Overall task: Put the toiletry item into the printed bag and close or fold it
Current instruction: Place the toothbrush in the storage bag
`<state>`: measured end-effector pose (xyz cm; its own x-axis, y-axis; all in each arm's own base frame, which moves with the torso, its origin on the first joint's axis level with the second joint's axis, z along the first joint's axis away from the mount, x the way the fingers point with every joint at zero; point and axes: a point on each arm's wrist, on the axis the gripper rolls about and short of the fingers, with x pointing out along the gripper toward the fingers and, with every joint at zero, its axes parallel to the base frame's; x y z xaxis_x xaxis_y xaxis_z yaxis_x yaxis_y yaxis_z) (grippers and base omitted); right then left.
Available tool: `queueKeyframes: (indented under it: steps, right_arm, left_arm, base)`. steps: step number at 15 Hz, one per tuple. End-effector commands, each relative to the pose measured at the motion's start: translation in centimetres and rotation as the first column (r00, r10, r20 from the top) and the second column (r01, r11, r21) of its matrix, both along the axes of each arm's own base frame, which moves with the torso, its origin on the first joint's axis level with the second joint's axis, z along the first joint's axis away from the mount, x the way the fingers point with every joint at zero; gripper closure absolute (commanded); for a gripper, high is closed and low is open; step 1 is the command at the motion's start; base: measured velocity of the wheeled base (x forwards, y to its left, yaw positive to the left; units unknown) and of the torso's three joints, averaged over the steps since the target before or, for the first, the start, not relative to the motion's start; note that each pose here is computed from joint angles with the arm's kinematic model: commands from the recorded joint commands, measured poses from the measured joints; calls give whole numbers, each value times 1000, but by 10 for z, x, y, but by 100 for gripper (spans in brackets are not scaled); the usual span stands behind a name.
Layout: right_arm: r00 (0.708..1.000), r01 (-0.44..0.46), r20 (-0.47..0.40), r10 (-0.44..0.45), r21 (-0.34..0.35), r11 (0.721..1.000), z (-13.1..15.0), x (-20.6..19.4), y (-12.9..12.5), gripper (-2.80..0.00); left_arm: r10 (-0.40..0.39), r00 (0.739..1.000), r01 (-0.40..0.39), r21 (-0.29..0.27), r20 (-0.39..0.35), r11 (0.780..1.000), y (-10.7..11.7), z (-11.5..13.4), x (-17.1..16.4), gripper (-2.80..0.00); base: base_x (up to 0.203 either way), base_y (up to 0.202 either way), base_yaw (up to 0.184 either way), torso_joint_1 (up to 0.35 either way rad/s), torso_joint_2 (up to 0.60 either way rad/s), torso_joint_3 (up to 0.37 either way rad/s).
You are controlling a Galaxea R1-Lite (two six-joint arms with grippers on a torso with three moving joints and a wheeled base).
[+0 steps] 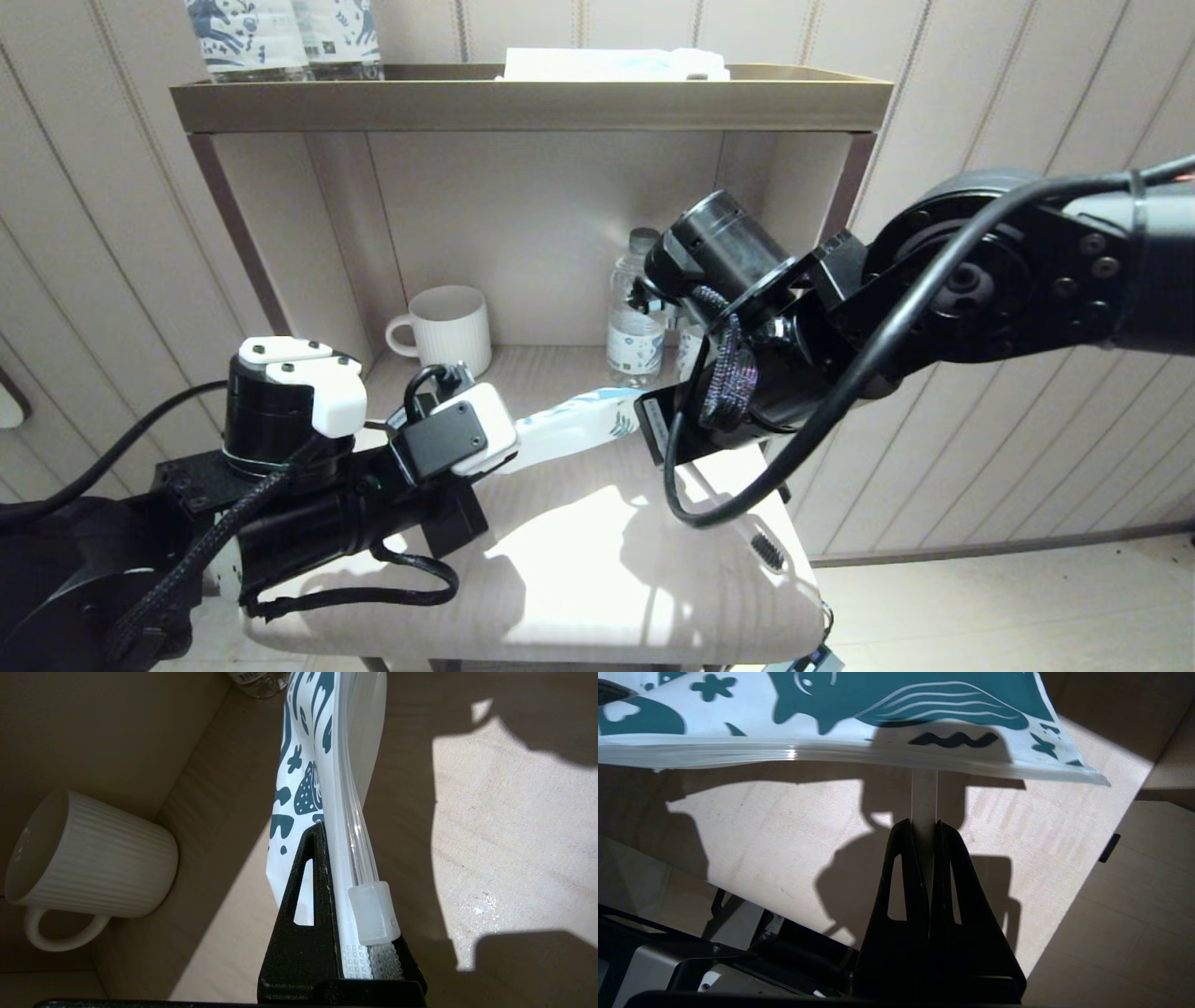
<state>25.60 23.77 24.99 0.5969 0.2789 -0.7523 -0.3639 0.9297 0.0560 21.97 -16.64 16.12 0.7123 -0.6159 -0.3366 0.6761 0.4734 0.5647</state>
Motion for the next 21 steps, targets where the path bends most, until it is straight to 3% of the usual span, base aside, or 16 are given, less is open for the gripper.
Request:
queueKeyframes:
  steps: [1, 5, 8, 12, 16, 21]
  right_arm:
    - [1000, -20, -6, 20, -5, 1000, -4, -1, 11, 0]
    - [1000, 2, 15, -2, -12, 1000, -3, 4, 12, 0]
    - [996, 84, 33, -83, -19, 996, 6, 9, -15, 0]
    - [988, 155, 20, -154, -82, 985, -6, 10, -35, 0]
    - [985, 171, 18, -170, -83, 982, -8, 17, -37, 0]
    - [982, 183, 64, -180, -33, 983, -10, 36, -26, 0]
  left_arm:
    - [-7, 1000, 7, 3, 1, 1000, -2, -1, 0, 0]
    - [-10, 1000, 10, 4, 2, 1000, -3, -1, -1, 0]
    - [-10, 1000, 10, -1, 7, 1000, -2, 0, -1, 0]
    - [-10, 1000, 10, -13, 21, 1000, -2, 6, -2, 0]
    - [-8, 1000, 8, -13, 22, 1000, -2, 6, -2, 0]
    - [-9, 1000, 10, -11, 19, 1000, -2, 6, -1, 0]
  base:
    - [0, 0, 0, 0, 0, 0]
    - [0, 0, 0, 0, 0, 0]
    - [0, 0, 0, 0, 0, 0]
    - [0, 0, 0, 0, 0, 0]
    - [0, 0, 0, 0, 0, 0]
    - [0, 0, 0, 0, 0, 0]
